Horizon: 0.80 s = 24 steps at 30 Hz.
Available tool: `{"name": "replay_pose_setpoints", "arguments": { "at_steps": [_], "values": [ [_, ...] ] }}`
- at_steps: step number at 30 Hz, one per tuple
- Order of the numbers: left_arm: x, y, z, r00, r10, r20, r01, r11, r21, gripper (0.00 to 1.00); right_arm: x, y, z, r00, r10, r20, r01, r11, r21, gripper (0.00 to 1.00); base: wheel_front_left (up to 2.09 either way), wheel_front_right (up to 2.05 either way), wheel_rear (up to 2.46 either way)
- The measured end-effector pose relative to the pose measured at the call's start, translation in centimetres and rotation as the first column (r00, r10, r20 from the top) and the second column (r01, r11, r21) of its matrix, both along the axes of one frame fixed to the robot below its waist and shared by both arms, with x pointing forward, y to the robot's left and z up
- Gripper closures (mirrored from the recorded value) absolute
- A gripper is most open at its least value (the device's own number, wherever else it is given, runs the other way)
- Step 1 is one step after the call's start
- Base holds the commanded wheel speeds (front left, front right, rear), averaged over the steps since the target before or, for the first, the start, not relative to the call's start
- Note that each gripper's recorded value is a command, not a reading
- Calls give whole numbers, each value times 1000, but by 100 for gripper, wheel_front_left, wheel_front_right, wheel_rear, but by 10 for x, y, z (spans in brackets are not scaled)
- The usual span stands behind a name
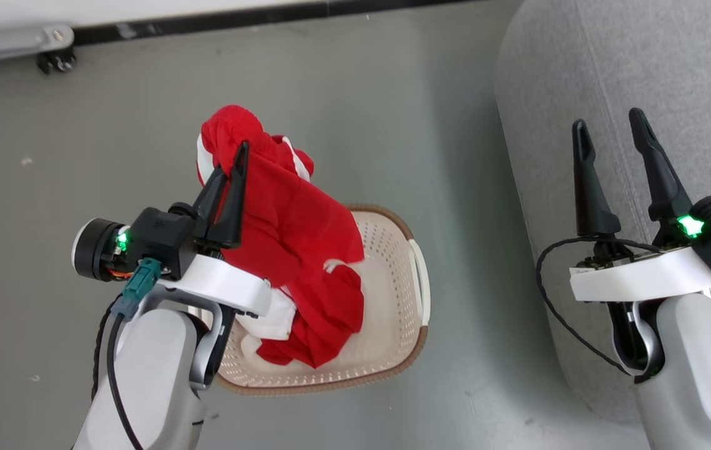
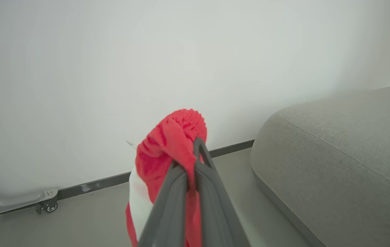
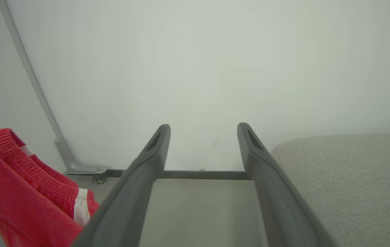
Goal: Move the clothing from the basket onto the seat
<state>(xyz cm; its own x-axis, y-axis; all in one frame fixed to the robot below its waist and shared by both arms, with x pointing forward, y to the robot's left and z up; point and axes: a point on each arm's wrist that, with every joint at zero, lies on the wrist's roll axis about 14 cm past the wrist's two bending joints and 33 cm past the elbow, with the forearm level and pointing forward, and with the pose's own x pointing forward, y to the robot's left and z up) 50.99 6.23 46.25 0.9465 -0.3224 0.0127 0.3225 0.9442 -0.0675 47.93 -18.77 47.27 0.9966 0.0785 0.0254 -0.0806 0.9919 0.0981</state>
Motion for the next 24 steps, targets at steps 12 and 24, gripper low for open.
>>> {"name": "replay_pose_setpoints", "arguments": {
  "at_steps": [12, 24],
  "values": [
    [-21, 7, 57, 992, -12, 126, 12, 1000, 5, 100, -22, 28, 17, 995, 103, 19, -102, 994, -25, 0, 0, 0, 0],
    [-54, 8, 100, 975, -48, 218, 44, 999, 22, 100, -58, 50, 21, 981, 194, 4, -193, 980, -47, 0, 0, 0, 0]
  ]
}}
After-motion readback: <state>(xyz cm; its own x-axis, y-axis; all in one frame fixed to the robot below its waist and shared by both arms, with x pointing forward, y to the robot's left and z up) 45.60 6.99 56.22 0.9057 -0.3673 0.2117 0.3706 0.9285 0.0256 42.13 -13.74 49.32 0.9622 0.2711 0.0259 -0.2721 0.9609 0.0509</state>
